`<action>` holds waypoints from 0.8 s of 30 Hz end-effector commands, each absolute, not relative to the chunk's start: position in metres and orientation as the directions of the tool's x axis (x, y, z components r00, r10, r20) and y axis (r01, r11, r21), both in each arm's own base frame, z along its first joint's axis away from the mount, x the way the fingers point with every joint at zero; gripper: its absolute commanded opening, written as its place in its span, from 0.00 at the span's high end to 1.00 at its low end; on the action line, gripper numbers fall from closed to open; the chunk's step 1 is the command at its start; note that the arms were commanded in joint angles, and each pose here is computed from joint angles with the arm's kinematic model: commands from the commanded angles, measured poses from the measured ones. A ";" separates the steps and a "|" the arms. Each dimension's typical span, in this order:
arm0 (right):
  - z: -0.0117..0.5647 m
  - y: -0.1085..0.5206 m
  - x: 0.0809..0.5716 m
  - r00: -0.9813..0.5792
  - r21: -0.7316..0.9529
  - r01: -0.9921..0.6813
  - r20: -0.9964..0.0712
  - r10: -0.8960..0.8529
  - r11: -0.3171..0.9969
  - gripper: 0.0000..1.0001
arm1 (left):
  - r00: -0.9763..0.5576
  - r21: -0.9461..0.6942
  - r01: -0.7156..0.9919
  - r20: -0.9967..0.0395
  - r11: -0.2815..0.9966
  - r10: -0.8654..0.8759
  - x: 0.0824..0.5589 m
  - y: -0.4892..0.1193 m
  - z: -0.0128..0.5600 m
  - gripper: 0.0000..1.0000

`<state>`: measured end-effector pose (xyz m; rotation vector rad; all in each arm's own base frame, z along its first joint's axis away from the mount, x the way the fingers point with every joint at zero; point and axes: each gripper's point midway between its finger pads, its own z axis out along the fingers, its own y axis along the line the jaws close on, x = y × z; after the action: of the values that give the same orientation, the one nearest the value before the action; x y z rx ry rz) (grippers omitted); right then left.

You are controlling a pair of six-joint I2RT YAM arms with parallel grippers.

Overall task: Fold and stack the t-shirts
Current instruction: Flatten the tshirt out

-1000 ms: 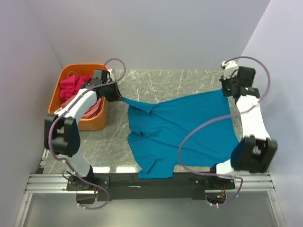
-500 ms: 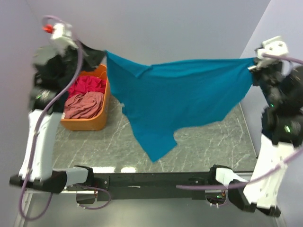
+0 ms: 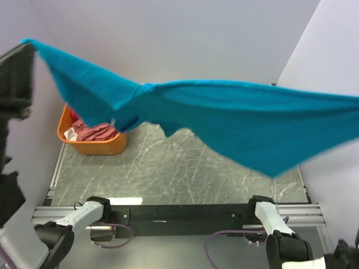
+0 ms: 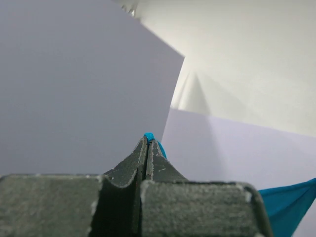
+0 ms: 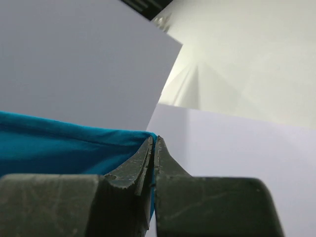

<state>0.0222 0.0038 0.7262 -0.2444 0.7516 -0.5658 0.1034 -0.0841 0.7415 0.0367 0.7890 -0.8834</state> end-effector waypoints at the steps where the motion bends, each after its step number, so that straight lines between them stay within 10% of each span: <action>1: 0.738 -0.011 0.012 0.599 -0.328 0.467 -0.566 -0.567 0.821 1.00 | 0.424 -0.252 0.740 -0.545 0.624 -0.723 0.074 -0.075 0.765 0.99; 8: 0.717 -0.026 0.054 0.528 -0.339 0.453 -0.643 -0.554 0.825 1.00 | 0.329 -0.339 0.700 -0.629 0.629 -0.705 0.137 -0.089 0.726 1.00; 14: 0.564 -0.057 0.234 0.169 -0.414 0.257 -0.871 -0.462 0.873 1.00 | -0.222 -0.647 0.373 -0.759 0.665 -0.613 0.370 -0.141 0.503 1.00; 24: 0.284 -0.083 0.371 -0.224 -0.483 0.042 -0.858 -0.463 0.875 1.00 | -0.515 -0.694 0.216 -0.679 0.687 -0.524 0.503 -0.188 0.282 1.00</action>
<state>0.3384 -0.0791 0.2604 -0.3220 1.9256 -0.4301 0.4876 -0.1742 0.1947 -0.3947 2.1435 -0.8521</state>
